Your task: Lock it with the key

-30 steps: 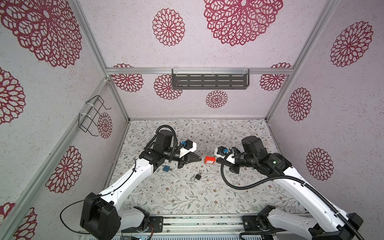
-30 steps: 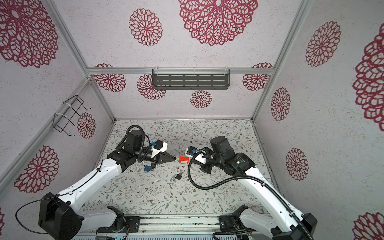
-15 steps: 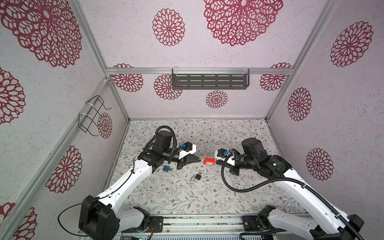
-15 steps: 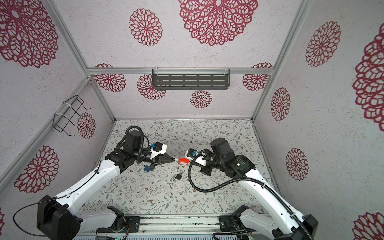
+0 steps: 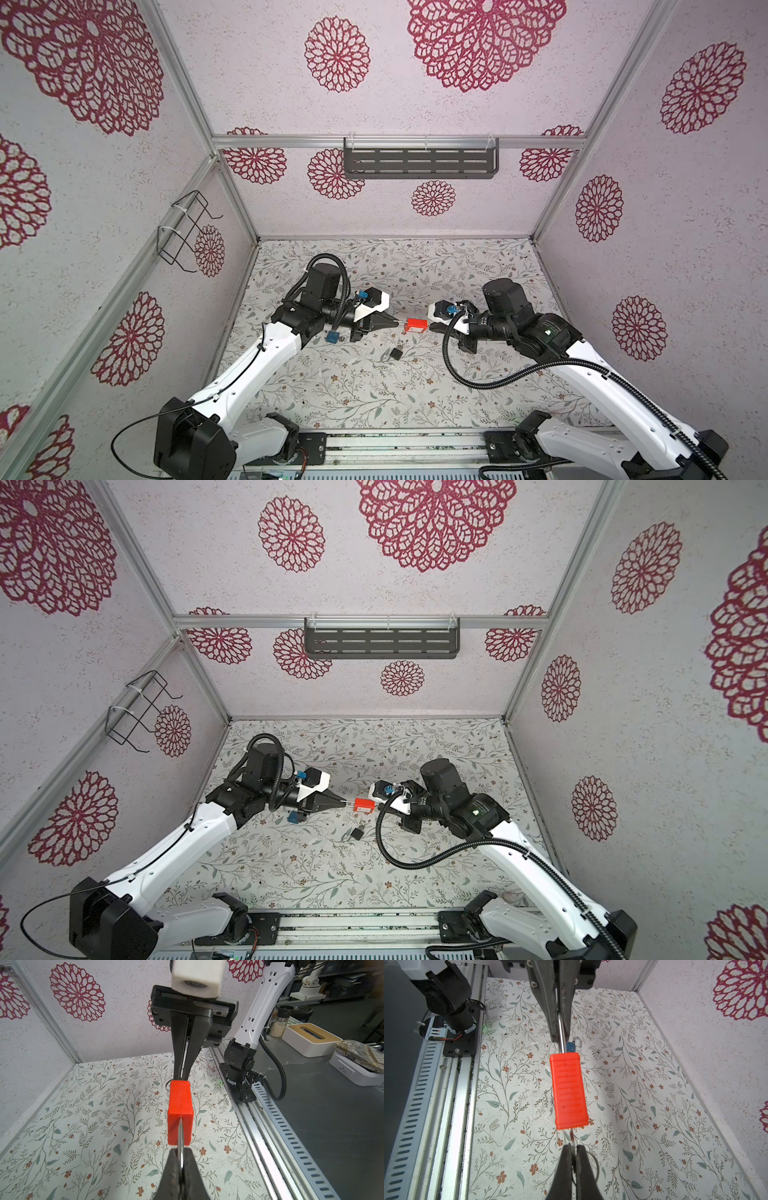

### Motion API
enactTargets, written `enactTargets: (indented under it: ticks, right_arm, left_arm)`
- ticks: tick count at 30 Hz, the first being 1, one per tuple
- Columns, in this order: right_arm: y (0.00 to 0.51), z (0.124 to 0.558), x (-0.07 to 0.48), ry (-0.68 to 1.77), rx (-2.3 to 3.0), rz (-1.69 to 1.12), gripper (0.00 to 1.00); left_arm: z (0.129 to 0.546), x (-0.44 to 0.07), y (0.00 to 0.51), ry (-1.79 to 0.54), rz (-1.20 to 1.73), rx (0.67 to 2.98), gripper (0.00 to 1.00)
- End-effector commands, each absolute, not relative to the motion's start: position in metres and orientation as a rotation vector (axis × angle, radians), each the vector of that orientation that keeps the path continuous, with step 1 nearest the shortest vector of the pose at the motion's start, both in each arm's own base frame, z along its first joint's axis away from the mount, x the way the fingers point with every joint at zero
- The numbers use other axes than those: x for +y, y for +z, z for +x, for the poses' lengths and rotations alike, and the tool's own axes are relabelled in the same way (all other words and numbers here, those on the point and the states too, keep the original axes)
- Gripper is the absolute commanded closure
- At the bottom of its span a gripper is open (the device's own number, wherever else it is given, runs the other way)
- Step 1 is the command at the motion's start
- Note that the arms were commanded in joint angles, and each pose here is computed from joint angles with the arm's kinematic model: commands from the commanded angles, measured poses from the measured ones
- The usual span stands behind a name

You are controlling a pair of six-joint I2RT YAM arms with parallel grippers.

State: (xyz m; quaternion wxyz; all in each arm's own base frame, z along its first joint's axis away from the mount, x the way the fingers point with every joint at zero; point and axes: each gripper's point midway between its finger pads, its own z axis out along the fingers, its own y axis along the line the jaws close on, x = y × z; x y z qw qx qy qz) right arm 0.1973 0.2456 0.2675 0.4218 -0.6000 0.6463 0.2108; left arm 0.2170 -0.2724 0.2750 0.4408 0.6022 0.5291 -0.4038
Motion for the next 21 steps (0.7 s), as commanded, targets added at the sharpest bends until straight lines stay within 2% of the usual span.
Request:
enactTargets:
  ticks: [1,21]
  right_arm:
    - [0.259,0.206,0.226,0.407,1.683,-1.481,0.98]
    - [0.275,0.215,0.224,0.293,1.535,-1.433,1.00]
  left_arm:
    - [0.208,-0.260,0.276,-1.034,1.482,1.335,1.00]
    - [0.212,-0.266,0.273,-1.155,1.460,1.373,1.00]
